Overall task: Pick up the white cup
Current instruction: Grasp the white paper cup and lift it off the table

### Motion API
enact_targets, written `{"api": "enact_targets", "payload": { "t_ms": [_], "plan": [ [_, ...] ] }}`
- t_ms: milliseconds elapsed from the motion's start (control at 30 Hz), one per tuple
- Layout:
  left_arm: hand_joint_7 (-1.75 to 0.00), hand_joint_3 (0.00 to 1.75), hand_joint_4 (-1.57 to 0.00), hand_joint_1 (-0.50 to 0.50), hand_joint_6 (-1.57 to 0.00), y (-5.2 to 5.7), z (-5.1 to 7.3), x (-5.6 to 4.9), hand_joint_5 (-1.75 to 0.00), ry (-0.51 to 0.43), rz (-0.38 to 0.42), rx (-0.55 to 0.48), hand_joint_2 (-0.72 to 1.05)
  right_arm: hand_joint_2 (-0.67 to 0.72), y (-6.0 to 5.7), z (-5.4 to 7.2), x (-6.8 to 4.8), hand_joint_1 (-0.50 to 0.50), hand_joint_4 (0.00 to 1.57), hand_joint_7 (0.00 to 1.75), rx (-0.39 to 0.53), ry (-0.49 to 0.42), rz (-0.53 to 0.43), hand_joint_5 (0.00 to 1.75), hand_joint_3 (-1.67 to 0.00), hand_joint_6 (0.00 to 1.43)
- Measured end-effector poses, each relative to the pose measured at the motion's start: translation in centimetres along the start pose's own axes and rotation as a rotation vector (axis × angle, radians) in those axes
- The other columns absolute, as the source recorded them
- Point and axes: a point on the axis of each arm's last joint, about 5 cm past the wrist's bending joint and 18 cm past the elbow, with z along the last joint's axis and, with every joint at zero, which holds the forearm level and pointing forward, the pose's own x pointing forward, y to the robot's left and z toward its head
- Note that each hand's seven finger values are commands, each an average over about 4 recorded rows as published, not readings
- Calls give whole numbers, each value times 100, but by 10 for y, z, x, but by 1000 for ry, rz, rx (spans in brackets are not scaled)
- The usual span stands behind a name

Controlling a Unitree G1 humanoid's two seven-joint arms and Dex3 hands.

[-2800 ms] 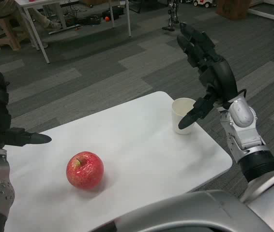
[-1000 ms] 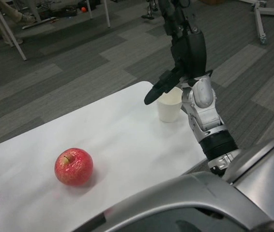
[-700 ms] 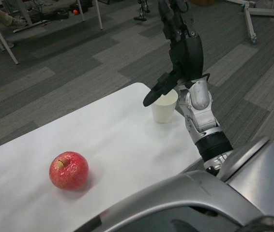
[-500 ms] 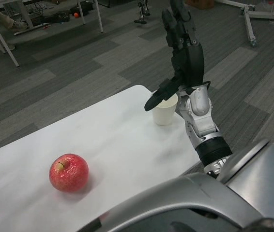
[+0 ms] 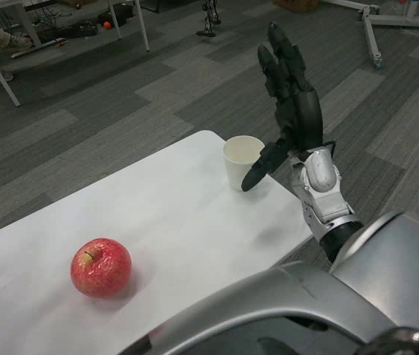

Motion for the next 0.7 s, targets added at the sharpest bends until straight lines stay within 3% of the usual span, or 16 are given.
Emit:
{"api": "enact_targets", "payload": {
  "t_ms": [367, 700],
  "plan": [
    [-7, 9, 0, -50, 0, 1, -1, 0, -10, 10, 12, -13, 103, 60, -12, 0, -12, -46, 0, 7, -27, 56, 41, 0, 0, 0],
    [-7, 9, 0, -50, 0, -1, -1, 2, -10, 8, 8, -17, 105, 66, -24, -20, -33, -50, 0, 7, -40, 212, 55, 0, 0, 0]
  ]
}}
